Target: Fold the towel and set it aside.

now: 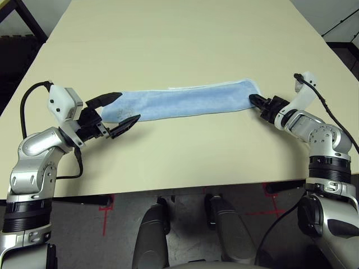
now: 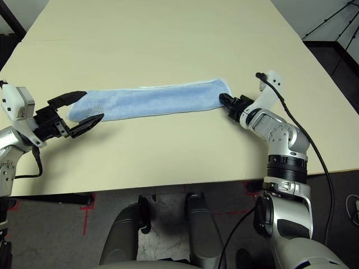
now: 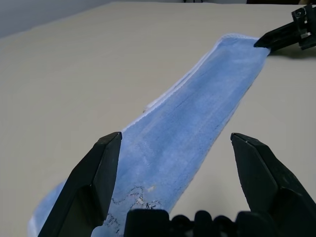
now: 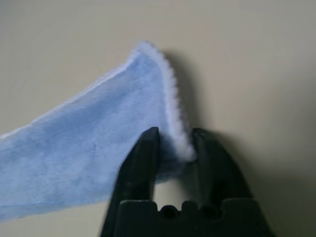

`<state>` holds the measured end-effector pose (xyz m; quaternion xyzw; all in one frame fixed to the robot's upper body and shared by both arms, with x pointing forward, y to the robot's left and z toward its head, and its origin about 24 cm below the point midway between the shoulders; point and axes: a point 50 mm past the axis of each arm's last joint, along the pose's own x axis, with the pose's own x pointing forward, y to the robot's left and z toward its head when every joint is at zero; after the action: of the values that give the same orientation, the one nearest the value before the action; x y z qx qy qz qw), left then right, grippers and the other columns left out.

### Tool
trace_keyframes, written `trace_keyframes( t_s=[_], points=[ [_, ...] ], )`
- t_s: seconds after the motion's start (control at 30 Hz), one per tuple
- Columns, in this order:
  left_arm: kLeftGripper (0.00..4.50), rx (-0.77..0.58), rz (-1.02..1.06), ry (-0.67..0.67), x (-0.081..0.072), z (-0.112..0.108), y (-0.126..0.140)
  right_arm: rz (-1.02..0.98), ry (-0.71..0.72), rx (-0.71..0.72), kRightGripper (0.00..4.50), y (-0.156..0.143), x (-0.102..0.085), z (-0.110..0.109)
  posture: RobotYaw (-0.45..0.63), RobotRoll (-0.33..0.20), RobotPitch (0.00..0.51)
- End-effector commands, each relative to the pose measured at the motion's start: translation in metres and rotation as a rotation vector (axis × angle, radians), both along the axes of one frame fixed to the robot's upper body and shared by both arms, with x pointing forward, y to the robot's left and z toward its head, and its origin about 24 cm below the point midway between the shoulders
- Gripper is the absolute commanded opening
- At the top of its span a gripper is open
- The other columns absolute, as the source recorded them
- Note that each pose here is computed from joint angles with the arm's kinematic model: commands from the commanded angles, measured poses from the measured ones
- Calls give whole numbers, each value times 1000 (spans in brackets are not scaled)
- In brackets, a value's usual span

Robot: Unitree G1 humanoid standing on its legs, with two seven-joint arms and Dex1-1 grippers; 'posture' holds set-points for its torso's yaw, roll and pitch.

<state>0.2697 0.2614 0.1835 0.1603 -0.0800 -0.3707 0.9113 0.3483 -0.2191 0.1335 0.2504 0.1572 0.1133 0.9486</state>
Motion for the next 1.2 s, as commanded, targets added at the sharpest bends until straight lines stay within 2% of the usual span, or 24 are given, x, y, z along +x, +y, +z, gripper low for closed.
trace_keyframes(
  t_s=[0.03, 0.07, 0.77, 1.2],
  points=[
    [4500, 26, -7, -12, 1, 2, -1, -3, 109, -21, 281, 0, -4, -25, -177, 0, 241],
    [4500, 26, -8, -12, 1, 2, -1, -5, 109, -22, 19, -1, -4, -25, -177, 0, 241],
    [4500, 27, -15, -16, 6, 2, -1, -107, 80, -78, 19, -36, -5, -19, -193, 0, 233],
    [4500, 28, -22, -12, 8, 1, -3, -141, 45, -90, 19, -49, -1, -6, -197, 0, 233]
  ],
)
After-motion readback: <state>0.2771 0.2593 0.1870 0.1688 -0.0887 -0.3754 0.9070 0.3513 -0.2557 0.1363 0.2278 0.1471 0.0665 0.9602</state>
